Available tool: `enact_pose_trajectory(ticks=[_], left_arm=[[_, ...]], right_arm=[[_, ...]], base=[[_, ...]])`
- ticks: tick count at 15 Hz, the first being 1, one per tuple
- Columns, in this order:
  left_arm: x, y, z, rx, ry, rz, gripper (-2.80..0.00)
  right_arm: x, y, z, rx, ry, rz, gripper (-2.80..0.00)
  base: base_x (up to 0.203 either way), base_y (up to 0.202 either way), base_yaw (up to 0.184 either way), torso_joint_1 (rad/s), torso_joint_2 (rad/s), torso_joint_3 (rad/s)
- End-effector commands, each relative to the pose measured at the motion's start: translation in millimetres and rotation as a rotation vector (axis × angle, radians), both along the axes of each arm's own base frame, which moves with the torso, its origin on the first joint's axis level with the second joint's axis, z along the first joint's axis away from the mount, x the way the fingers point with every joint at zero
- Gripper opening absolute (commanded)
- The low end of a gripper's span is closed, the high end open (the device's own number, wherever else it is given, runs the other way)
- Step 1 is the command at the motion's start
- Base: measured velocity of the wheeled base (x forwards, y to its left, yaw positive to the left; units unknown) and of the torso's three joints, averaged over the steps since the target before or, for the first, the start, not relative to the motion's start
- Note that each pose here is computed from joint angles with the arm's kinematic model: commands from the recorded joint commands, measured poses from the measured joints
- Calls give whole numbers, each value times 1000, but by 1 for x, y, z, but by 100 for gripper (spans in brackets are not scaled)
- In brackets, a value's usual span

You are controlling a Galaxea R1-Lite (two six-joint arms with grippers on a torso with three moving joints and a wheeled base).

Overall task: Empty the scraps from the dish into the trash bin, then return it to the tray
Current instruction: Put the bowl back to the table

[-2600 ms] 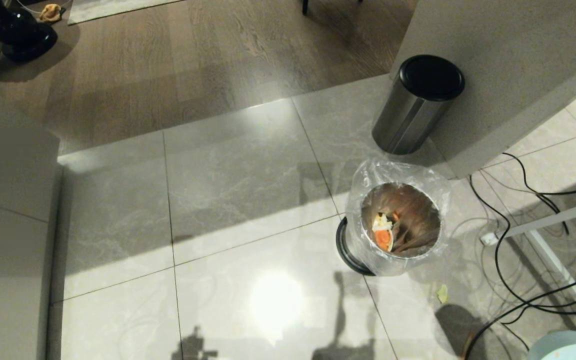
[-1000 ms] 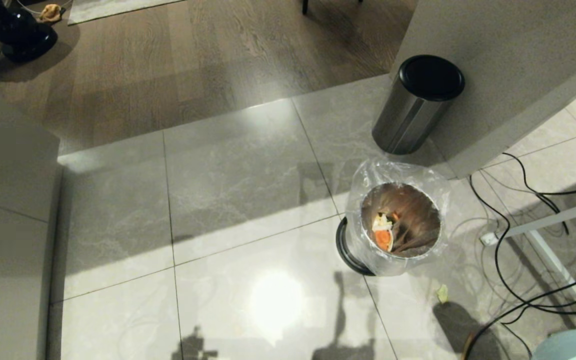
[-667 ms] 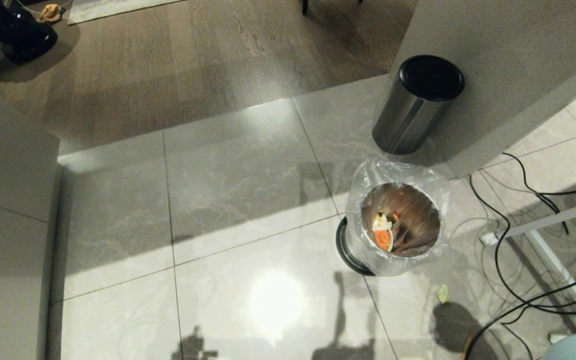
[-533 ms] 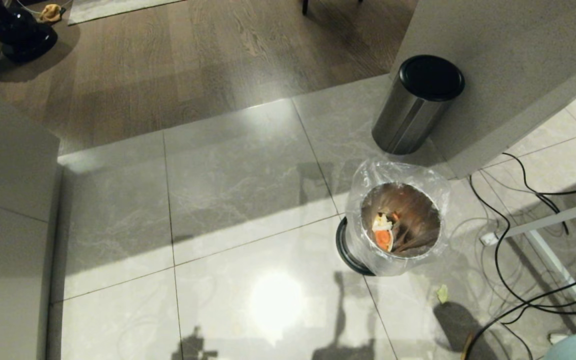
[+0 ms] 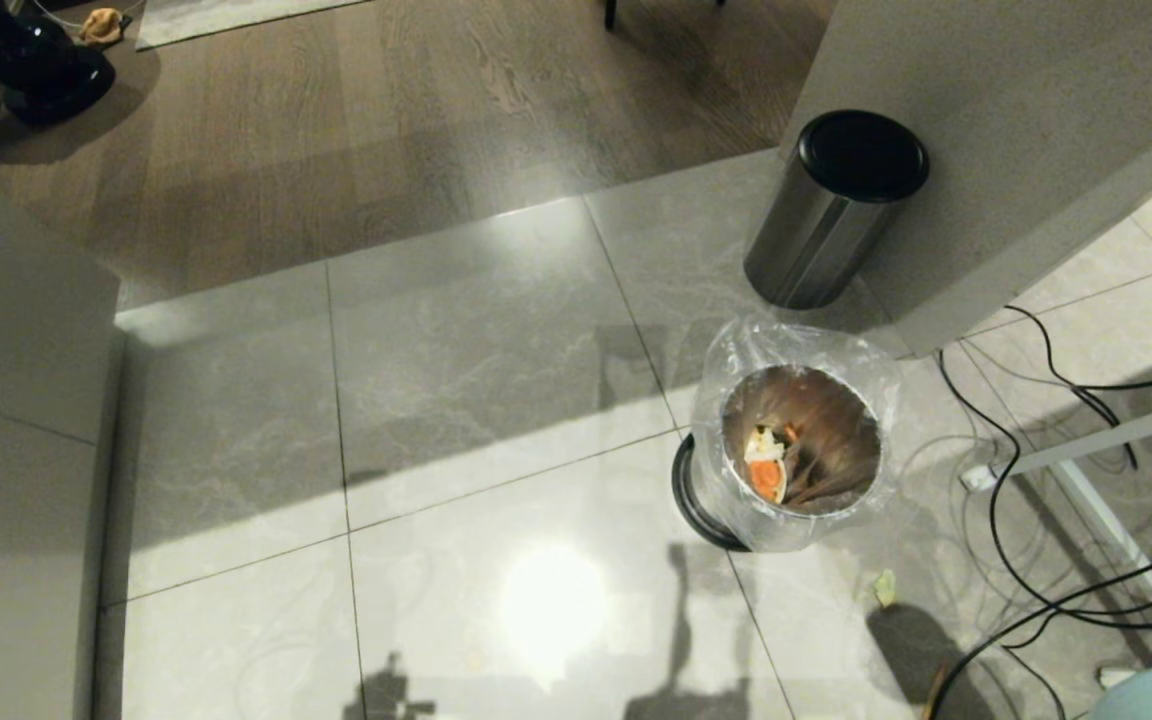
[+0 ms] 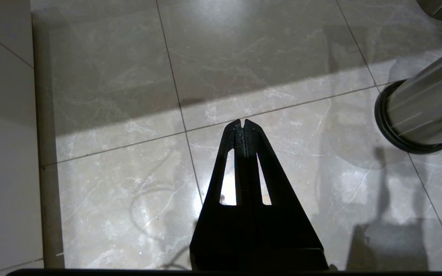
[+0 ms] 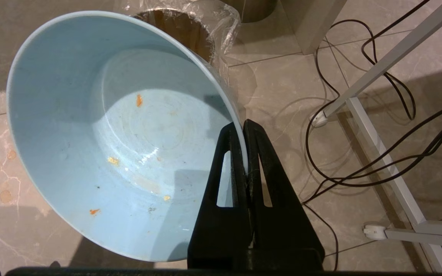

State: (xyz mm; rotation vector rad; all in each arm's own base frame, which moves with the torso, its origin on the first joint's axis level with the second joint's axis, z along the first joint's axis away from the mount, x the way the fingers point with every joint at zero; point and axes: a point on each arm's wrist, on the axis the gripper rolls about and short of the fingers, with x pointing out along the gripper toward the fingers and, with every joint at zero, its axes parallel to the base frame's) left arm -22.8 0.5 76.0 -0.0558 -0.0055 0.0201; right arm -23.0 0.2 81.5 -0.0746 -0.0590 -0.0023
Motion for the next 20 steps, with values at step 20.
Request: enact_pose_trajectory(ticks=[20], left_arm=[[0,0,0,-1,0,1,-280]], right_arm=[[0,0,0,-1,-1,0,-280]], base=[[0,0,0,0,0,0]])
